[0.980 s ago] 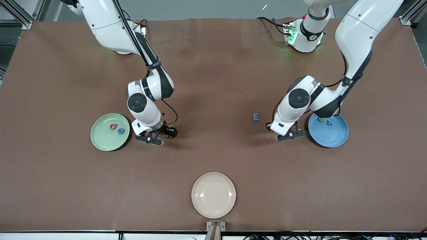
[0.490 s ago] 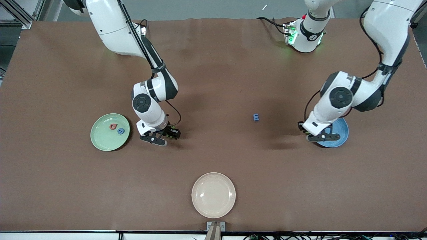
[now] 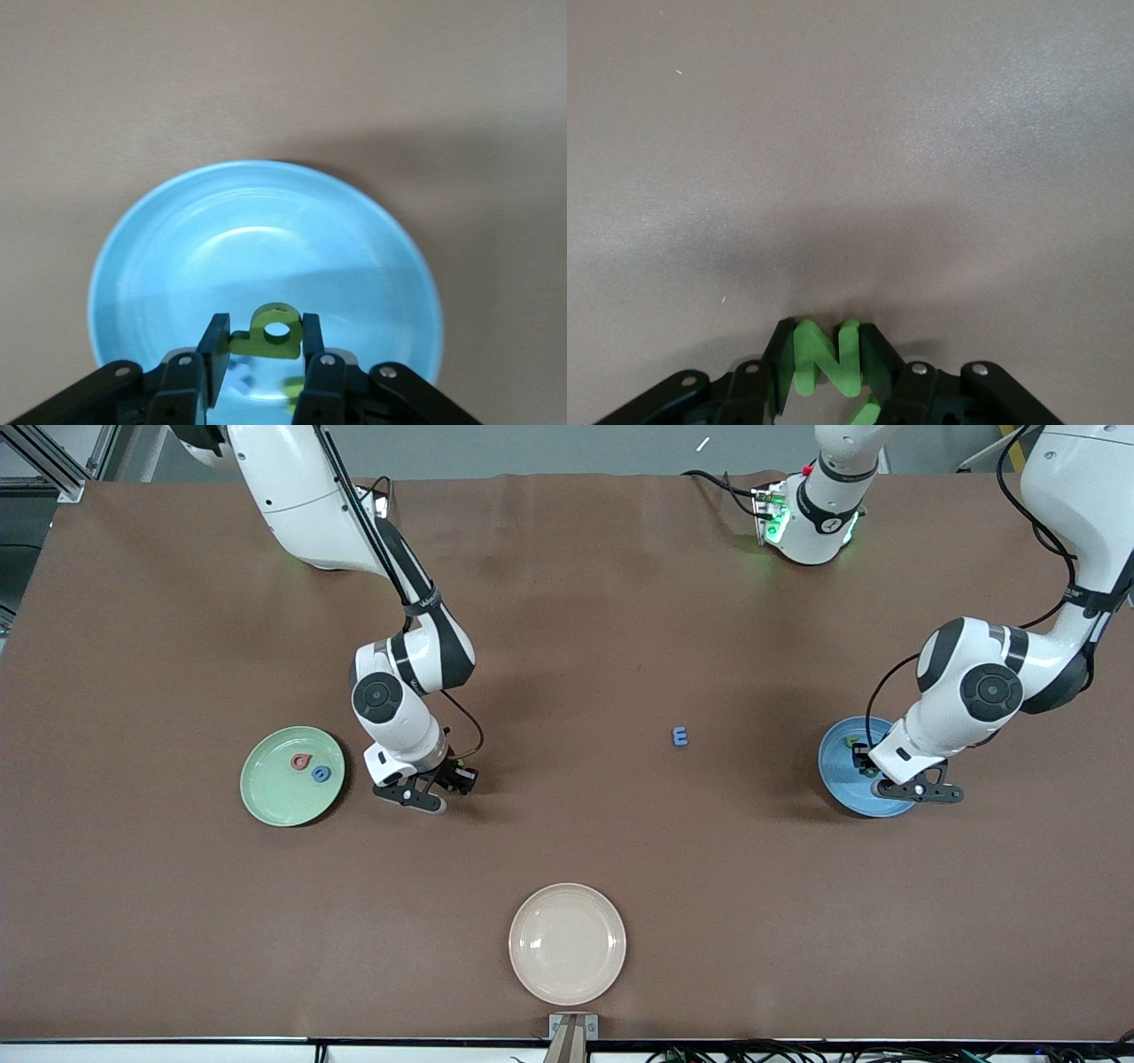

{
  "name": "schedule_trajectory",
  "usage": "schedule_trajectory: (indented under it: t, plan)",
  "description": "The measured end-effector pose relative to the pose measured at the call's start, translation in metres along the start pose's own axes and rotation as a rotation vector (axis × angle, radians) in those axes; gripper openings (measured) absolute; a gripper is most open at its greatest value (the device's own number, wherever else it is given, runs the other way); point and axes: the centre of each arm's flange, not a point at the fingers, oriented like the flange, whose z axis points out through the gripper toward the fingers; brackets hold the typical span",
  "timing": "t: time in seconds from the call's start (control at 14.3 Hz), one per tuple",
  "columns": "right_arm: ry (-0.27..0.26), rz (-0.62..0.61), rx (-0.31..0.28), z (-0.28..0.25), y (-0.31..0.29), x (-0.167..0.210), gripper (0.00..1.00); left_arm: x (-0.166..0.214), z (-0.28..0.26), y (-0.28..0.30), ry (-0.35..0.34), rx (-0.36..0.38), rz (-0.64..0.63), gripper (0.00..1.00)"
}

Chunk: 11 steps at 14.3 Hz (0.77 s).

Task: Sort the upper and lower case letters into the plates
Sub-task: 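Place the N in the green plate while the left gripper places its letter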

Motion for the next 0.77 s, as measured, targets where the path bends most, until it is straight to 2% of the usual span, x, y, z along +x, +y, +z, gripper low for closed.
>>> schedule_trajectory:
  t: [0.14, 0.28, 0.49, 0.77]
  plan:
    - [-0.004, 0.002, -0.003, 0.000, 0.001, 0.001, 0.37, -0.001, 0.014, -0.012, 0.007, -0.001, 0.010, 0.37]
    - [-0.029, 0.012, -0.029, -0.003, 0.007, 0.009, 0.37, 0.001, 0.024, -0.018, 0.010, -0.011, 0.017, 0.37]
    - [-0.084, -0.006, -0.104, -0.020, 0.022, 0.038, 0.33, 0.006, 0.031, -0.023, 0.018, -0.007, 0.041, 0.37]
    - [-0.134, -0.109, -0.175, -0.058, 0.066, 0.088, 0.33, 0.011, 0.035, -0.027, 0.023, -0.018, 0.064, 0.37]
